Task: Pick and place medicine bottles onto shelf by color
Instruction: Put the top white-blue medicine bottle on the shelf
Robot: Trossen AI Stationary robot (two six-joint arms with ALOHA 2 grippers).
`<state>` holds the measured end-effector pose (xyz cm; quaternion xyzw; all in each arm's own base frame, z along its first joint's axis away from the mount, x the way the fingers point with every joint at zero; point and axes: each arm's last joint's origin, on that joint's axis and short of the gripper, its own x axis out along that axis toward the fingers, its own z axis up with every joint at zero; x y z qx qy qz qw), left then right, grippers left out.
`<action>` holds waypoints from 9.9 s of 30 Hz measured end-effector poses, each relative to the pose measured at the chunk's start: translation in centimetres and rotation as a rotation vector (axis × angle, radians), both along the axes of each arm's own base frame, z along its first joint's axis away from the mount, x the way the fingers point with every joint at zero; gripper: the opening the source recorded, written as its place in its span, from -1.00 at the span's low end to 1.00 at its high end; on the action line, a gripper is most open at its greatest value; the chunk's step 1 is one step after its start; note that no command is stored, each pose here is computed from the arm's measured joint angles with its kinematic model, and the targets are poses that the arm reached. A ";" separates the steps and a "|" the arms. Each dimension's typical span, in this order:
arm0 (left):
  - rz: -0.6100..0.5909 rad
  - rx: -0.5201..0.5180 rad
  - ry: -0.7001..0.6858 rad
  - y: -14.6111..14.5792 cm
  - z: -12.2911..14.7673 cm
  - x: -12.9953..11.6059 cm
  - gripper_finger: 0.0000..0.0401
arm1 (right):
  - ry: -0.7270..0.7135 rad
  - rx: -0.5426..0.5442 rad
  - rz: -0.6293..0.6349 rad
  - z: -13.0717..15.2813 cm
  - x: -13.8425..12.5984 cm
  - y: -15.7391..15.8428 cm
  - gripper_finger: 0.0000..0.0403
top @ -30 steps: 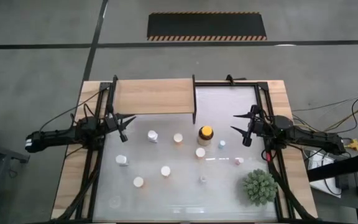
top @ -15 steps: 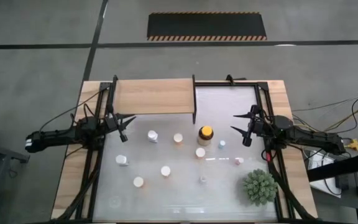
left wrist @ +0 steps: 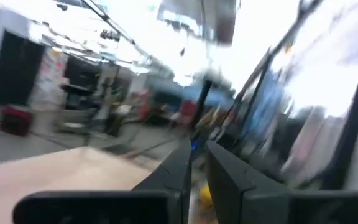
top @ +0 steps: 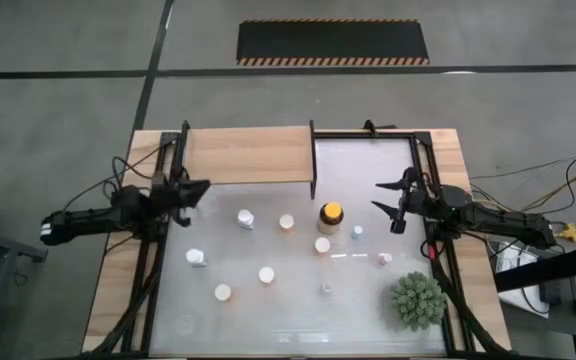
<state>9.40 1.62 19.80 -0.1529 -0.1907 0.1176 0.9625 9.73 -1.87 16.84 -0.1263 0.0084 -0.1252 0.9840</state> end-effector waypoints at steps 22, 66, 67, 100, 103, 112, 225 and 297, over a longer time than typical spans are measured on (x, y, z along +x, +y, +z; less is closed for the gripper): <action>-0.368 0.168 -0.539 -1.1 7.8 -0.8 -0.85 | -0.554 0.166 -0.007 4.5 -1.2 0.0 0.12; -0.346 -0.191 1.260 -6.9 14.4 15.1 -1.00 | -0.573 0.226 -0.072 4.5 -1.3 -0.2 0.12; -0.336 -0.187 1.309 -6.9 13.7 15.4 -0.99 | -0.562 0.191 -0.082 4.5 -1.3 -0.2 0.12; -0.021 0.302 1.810 -4.6 3.0 19.3 0.22 | -0.337 -0.032 -0.108 3.2 -0.6 -0.2 0.12; -0.024 0.299 1.806 -4.5 2.4 19.1 0.22 | -0.324 -0.029 -0.090 3.1 -0.6 -0.2 0.12; -0.039 0.309 1.769 -4.5 0.9 19.1 0.22 | -0.308 -0.003 -0.086 2.9 -0.5 -0.2 0.12; -0.232 0.188 1.639 8.9 20.0 11.7 -0.11 | -0.309 0.183 -0.066 2.4 -0.4 -0.2 0.12; 0.206 0.238 1.862 10.9 11.6 13.0 -0.95 | -0.303 0.180 -0.066 2.3 -0.3 -0.2 0.12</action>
